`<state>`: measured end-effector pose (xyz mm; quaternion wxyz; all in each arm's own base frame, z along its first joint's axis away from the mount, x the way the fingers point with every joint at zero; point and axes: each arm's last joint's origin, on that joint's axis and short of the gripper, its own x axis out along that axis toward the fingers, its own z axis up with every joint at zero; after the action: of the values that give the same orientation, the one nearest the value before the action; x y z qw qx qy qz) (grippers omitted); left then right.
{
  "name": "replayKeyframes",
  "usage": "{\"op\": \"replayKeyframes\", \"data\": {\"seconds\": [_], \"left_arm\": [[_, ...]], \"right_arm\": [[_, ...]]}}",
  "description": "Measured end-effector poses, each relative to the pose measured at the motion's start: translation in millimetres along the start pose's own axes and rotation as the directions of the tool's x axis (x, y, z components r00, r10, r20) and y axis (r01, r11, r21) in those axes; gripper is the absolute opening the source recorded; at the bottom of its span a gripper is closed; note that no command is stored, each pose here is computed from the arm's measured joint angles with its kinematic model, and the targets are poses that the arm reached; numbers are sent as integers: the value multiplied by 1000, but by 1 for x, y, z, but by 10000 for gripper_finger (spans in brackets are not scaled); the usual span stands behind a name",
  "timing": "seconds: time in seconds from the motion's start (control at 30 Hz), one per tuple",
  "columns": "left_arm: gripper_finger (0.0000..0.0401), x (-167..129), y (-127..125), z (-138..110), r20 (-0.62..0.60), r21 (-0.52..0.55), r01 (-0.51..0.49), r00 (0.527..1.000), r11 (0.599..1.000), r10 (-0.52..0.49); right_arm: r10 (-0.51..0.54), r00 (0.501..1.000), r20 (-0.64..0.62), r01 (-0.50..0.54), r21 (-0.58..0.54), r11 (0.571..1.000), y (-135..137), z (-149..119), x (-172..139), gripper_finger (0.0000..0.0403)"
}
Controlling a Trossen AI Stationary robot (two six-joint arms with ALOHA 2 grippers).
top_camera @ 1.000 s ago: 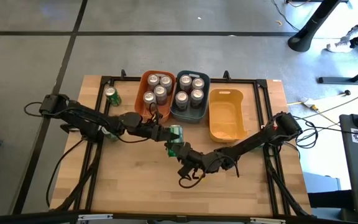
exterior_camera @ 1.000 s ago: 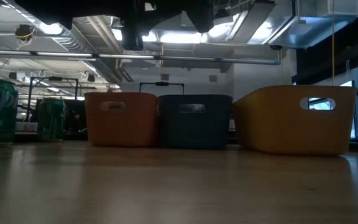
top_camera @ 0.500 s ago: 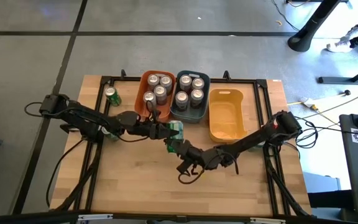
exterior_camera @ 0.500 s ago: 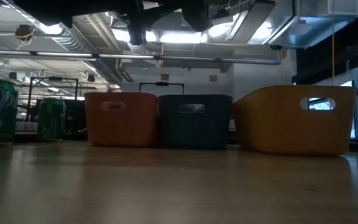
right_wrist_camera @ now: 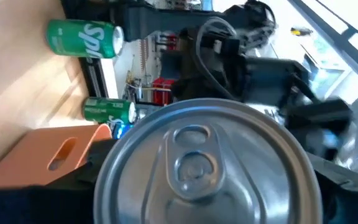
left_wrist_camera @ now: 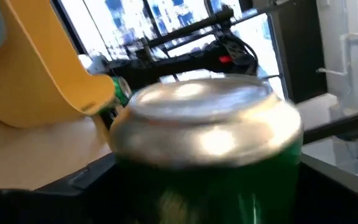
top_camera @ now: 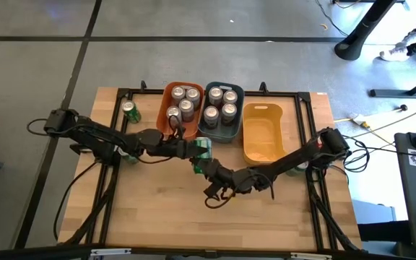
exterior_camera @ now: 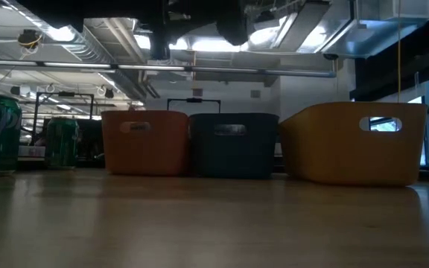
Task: Sort soda cans
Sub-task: Put the top right green soda can into the yellow bin
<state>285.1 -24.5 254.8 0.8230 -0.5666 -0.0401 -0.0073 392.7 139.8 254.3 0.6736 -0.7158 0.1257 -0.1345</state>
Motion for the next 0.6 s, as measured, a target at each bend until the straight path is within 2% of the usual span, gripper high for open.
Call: {"op": "replayKeyframes", "data": {"seconds": [0.17, 0.37, 0.53, 0.6], "left_arm": [[392, 0, -2, 2, 26, 60, 20, 999, 998, -21], [380, -5, -9, 11, 40, 90, 42, 998, 995, -46], [384, -22, -26, 34, 73, 217, 60, 994, 974, -78], [385, -31, -31, 44, 107, 288, 33, 992, 957, -67]], "right_arm": [[2, 1000, -8, -2, -11, 1000, 2, -6, 6, 305], [-16, 999, -43, 15, -24, 1000, -2, -16, 13, 305], [-91, 994, -66, 95, 62, 994, -27, -27, 9, 302], [-89, 982, -167, 109, 116, 987, -38, -36, 5, 302]]}}
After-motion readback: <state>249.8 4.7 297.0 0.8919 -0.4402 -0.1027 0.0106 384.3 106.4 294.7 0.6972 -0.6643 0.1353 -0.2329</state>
